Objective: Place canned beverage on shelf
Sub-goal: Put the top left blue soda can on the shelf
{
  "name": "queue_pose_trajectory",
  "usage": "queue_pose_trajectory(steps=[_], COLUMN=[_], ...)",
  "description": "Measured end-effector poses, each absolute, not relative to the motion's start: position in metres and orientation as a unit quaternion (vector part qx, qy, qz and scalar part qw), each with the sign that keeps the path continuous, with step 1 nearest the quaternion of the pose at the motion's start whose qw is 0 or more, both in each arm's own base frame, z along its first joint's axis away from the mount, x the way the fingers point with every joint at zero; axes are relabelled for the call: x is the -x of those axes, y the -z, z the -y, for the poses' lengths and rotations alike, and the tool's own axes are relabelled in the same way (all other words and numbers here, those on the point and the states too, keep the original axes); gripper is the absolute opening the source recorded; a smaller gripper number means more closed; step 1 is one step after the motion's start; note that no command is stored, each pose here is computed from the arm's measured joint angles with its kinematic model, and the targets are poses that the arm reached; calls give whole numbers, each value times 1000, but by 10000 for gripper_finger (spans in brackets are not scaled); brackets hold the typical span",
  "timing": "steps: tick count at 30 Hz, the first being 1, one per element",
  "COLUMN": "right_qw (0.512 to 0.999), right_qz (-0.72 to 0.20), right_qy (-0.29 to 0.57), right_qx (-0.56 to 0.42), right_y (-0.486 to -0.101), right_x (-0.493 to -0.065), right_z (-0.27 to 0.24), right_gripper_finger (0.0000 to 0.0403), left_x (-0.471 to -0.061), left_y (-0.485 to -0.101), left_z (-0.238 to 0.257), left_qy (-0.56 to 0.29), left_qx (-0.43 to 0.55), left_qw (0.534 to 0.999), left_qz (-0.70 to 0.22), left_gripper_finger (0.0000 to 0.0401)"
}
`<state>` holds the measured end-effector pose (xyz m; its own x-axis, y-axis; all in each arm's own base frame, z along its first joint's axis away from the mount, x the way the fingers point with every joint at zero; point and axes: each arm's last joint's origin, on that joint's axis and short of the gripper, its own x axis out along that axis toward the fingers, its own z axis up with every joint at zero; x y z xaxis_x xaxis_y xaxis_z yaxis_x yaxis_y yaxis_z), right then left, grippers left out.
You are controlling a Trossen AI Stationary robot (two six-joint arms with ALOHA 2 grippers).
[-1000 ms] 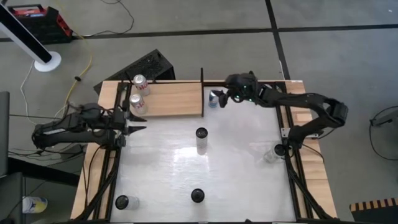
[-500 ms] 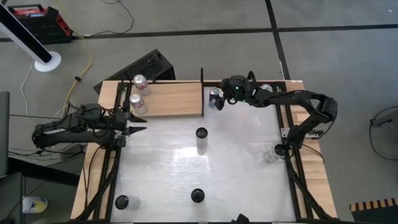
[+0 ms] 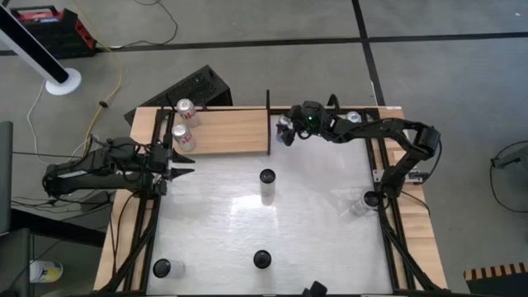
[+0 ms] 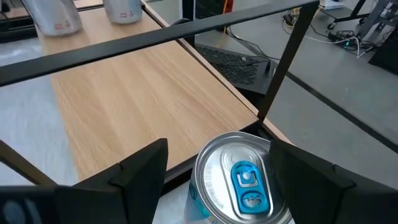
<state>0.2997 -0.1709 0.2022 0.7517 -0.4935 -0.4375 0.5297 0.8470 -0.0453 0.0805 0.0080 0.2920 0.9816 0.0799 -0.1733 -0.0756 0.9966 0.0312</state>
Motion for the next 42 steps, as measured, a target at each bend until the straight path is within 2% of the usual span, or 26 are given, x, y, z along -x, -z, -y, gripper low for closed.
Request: queue_pose_trajectory(steps=[8,19,27,42], right_qw=[940,953,943,938], right_qz=[-220,-178,-238,-208], right_qy=[259,245,232,277], right_qx=[-34,7,27,-7], right_y=[-213,-247,-234,-226], right_x=[-297,-288,-287,-290], right_z=[161,147,146,167], right_gripper_finger=[306,306,306,310], left_x=[-80,-80,-80,-80], left_y=[-292,-291,-289,-289], left_z=[-8,-8,-7,-7], left_qy=[-38,-38,-32,-32], left_qx=[-12,-8,0,0], left_qw=[995,995,994,994], left_qz=[-90,-93,-102,-102], left_gripper_finger=[108,108,108,108])
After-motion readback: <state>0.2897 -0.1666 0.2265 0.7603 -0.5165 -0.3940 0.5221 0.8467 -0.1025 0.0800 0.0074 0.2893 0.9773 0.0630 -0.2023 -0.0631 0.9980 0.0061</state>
